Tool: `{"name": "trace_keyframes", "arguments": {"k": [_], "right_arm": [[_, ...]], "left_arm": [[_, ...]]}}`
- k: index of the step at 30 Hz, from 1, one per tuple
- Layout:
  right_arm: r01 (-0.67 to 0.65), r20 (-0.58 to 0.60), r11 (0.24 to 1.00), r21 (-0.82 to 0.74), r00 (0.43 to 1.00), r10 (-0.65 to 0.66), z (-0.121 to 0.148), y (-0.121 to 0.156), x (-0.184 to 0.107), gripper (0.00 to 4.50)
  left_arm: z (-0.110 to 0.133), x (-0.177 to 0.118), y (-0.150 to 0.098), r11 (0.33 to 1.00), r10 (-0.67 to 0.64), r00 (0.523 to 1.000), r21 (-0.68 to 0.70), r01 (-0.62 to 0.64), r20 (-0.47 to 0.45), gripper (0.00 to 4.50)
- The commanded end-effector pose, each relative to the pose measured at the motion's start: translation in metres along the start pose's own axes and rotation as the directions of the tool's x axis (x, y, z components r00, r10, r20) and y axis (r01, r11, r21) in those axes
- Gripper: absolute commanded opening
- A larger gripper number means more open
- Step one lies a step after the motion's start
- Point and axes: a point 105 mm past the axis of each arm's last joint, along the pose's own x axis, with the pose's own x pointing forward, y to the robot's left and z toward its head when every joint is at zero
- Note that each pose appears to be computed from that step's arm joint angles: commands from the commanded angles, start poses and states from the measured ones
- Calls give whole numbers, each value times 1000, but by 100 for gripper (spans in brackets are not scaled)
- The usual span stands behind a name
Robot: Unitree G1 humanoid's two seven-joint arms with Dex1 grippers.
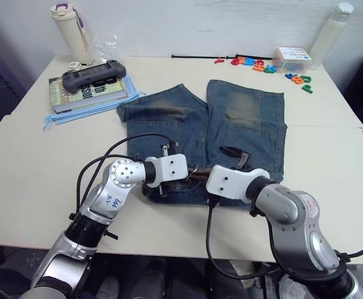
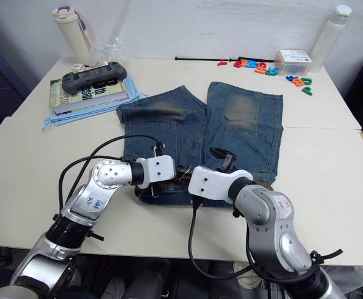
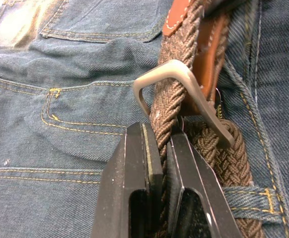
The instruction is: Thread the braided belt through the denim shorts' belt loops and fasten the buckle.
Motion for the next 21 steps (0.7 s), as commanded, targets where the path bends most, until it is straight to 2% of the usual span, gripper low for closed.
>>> {"name": "trace_keyframes", "arguments": {"k": [1, 4, 7, 8, 12, 20, 21], "right_arm": [[18, 19, 1000, -20, 1000, -17, 5, -2, 0, 307], [15, 18, 1000, -22, 1000, -15, 5, -1, 0, 151], [11, 15, 1000, -16, 1000, -11, 4, 0, 1, 22], [11, 14, 1000, -15, 1000, -11, 3, 0, 1, 10], [13, 8, 1000, -7, 1000, -12, 2, 1, 2, 10], [21, 8, 1000, -5, 1000, -21, 2, 1, 3, 10], [22, 8, 1000, -4, 1000, -21, 2, 1, 3, 3]], "left_arm": [[6, 0, -4, 999, -10, 1000, 32, 9, 21, 0], [7, 0, -3, 999, -6, 1000, 37, 5, 23, 0], [7, 0, -2, 999, 4, 1000, 52, -5, 25, 0], [7, -1, 0, 998, 15, 1000, 55, -16, 27, 0], [10, -5, 11, 995, 77, 996, 63, -80, 46, 0], [10, -33, 35, 974, 209, 971, -116, -196, 117, 0], [8, -38, 34, 973, 206, 972, -132, -190, 113, 42]]}}
